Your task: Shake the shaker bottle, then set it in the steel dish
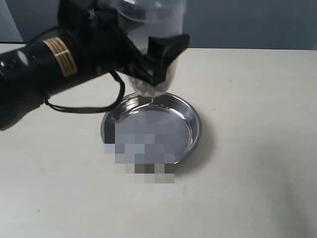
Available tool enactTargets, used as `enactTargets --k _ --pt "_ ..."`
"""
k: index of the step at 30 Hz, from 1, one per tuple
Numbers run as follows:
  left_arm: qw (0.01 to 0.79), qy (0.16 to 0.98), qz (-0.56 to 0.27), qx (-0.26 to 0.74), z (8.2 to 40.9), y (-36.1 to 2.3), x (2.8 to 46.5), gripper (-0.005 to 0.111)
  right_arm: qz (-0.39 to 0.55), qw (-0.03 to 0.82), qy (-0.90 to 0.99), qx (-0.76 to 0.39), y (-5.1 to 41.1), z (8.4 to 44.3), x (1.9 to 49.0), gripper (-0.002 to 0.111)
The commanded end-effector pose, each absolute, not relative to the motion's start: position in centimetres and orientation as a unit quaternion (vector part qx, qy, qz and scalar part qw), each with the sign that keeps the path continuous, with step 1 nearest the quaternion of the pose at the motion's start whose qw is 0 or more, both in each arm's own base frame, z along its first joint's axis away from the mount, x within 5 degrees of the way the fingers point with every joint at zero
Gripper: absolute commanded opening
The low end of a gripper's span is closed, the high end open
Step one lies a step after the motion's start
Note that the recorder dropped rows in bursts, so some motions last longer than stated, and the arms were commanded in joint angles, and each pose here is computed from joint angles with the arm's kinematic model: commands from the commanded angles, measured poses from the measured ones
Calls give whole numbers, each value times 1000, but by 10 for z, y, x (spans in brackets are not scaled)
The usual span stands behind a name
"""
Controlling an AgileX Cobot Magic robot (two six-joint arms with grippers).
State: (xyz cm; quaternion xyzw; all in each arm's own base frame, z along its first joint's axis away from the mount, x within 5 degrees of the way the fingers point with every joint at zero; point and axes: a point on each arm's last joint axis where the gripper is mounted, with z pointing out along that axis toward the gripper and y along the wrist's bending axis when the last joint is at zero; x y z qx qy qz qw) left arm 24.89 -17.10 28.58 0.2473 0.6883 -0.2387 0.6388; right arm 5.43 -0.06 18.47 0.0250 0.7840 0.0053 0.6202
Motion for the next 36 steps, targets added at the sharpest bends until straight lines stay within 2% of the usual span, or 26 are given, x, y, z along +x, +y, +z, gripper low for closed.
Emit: enactTargets --k 1,4,5,6,7,9,10,11,12,14,16,17,20,21,22,24,26,27,28,29,31,32,33,34,36 --pt "558 779 -196 210 230 -155 258 0 4 626 779 26 -1 186 54 -1" --pt "637 714 -270 106 247 -150 258 0 4 626 779 26 -1 186 54 -1" --pt "642 698 -293 119 250 -156 254 0 4 626 779 26 -1 186 54 -1" --pt "629 674 -332 201 253 -174 242 0 4 626 779 26 -1 186 54 -1" --pt "612 672 -337 246 252 -183 235 0 4 626 779 26 -1 186 54 -1" --pt "590 729 -263 227 239 -177 241 0 4 626 779 26 -1 186 54 -1" --pt "597 771 -186 119 234 -151 258 0 4 626 779 26 -1 186 54 -1" --pt "602 779 -159 67 233 -139 264 0 4 626 779 26 -1 186 54 -1" --pt "603 780 -155 59 233 -137 264 0 4 626 779 26 -1 186 54 -1" --pt "595 757 -190 192 237 -162 249 0 4 626 779 26 -1 186 54 -1" --pt "587 733 -213 271 238 -177 238 0 4 626 779 26 -1 186 54 -1" --pt "591 737 -209 254 238 -174 240 0 4 626 779 26 -1 186 54 -1" --pt "610 771 -185 0 234 -138 266 0 4 626 779 26 -1 186 54 -1" --pt "614 766 -192 -2 234 -140 266 0 4 626 779 26 -1 186 54 -1" --pt "610 737 -225 183 237 -170 250 0 4 626 779 26 -1 186 54 -1" --pt "596 700 -240 313 237 -188 234 0 4 626 779 26 -1 186 54 -1" --pt "594 759 -198 180 229 -166 253 0 4 626 779 26 -1 186 54 -1" --pt "597 784 -170 25 223 -144 267 0 4 626 779 26 -1 186 54 -1" --pt "595 785 -164 -40 220 -137 270 0 4 626 779 26 -1 186 54 -1" --pt "597 785 -167 -2 220 -142 269 0 4 626 779 26 -1 186 54 -1" --pt "581 755 -200 229 223 -175 250 0 4 626 779 26 -1 186 54 -1" --pt "580 735 -209 282 224 -182 243 0 4 626 779 26 -1 186 54 -1" --pt "584 744 -210 246 225 -178 247 0 4 626 779 26 -1 186 54 -1" --pt "591 765 -198 162 224 -167 256 0 4 626 779 26 -1 186 54 -1" --pt "589 784 -191 -53 219 -143 269 0 4 626 779 26 -1 186 54 -1"
